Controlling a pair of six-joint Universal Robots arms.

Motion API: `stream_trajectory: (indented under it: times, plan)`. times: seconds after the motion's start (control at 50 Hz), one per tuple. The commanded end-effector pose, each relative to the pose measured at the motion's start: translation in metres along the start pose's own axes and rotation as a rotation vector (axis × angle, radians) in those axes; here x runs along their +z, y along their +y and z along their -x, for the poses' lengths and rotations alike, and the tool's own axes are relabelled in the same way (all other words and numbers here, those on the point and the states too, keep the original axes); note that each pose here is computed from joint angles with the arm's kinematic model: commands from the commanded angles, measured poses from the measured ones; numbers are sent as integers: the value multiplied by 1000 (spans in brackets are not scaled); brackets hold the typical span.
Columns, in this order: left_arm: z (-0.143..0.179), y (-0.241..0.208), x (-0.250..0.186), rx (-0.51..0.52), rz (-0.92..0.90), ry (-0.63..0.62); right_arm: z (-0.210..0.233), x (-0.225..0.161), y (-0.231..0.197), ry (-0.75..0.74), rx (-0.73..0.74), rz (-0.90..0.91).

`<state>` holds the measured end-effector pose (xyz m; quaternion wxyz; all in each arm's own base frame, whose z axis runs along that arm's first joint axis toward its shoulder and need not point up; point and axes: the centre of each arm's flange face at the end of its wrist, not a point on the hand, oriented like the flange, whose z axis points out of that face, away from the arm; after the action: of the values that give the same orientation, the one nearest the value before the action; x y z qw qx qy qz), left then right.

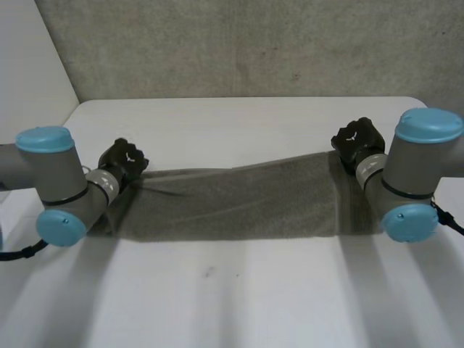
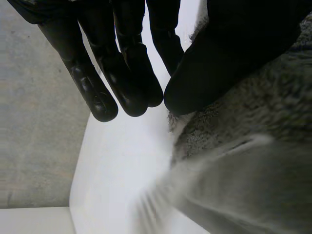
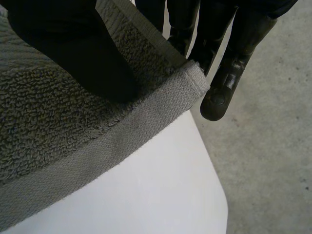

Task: Fold the laundry

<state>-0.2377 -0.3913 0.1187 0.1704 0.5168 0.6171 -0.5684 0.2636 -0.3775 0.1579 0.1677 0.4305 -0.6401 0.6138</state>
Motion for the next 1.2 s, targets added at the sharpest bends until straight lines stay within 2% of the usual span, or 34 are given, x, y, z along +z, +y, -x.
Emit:
stream_trajectory:
  times: [0.02, 0.14, 0.3, 0.48, 0.56, 0.6, 0.64, 0.66, 0.7, 0.74, 0.78, 0.8, 0.84, 0.86, 0.88, 0.9, 0.94, 0.96, 1.0, 1.06, 1.1, 1.2]
  plan:
    - [3, -2, 22, -1, -38, -53, 16, 22, 9, 2, -57, -17]
    - [3, -6, 25, 4, -49, -67, 24, 33, 16, 3, -90, -16]
    - [10, -7, 35, 16, -77, -143, 21, 43, 14, 45, -91, -47]
    - [6, -6, 32, 19, -57, -141, 12, 47, 12, 112, -88, -26]
    - [19, -16, 27, 15, -57, -179, -23, 35, -16, 215, -50, -45]
    - [39, -27, 17, 7, -71, -229, -34, 29, -26, 235, -22, -67]
    - [50, -32, 12, -3, -80, -249, -62, 11, -47, 278, 75, -120]
    - [50, -32, 12, -3, -80, -249, -62, 11, -47, 278, 75, -120]
    - [74, -38, -3, -46, -88, -296, -81, -10, -63, 285, 157, -168]
    - [74, -38, -3, -46, -88, -296, -87, -20, -70, 278, 178, -187]
    - [95, -33, -26, -134, -71, -327, -89, -31, -74, 253, 183, -197]
    - [95, -33, -26, -135, -71, -327, -87, -42, -75, 210, 185, -190]
    - [102, -31, -47, -237, -70, -326, -83, -53, -75, 158, 184, -175]
    - [102, -31, -47, -237, -70, -326, -76, -62, -71, 96, 187, -138]
    - [101, -30, -58, -296, -69, -319, -68, -70, -64, 38, 199, -96]
    - [101, -30, -58, -296, -69, -319, -68, -70, -64, 38, 199, -95]
    - [92, -30, -82, -439, -78, -281, -60, -78, -44, -44, 252, 9]
    - [92, -30, -82, -440, -78, -281, -60, -78, -44, -45, 252, 9]
    - [84, -32, -101, -553, -106, -237, -53, -86, -23, -110, 328, 116]
    - [79, -32, -109, -606, -120, -211, -44, -90, -9, -157, 373, 157]
    - [71, -31, -120, -693, -144, -169, -40, -91, -2, -180, 383, 165]
    - [67, -27, -129, -763, -176, -159, -33, -88, 21, -189, 409, 180]
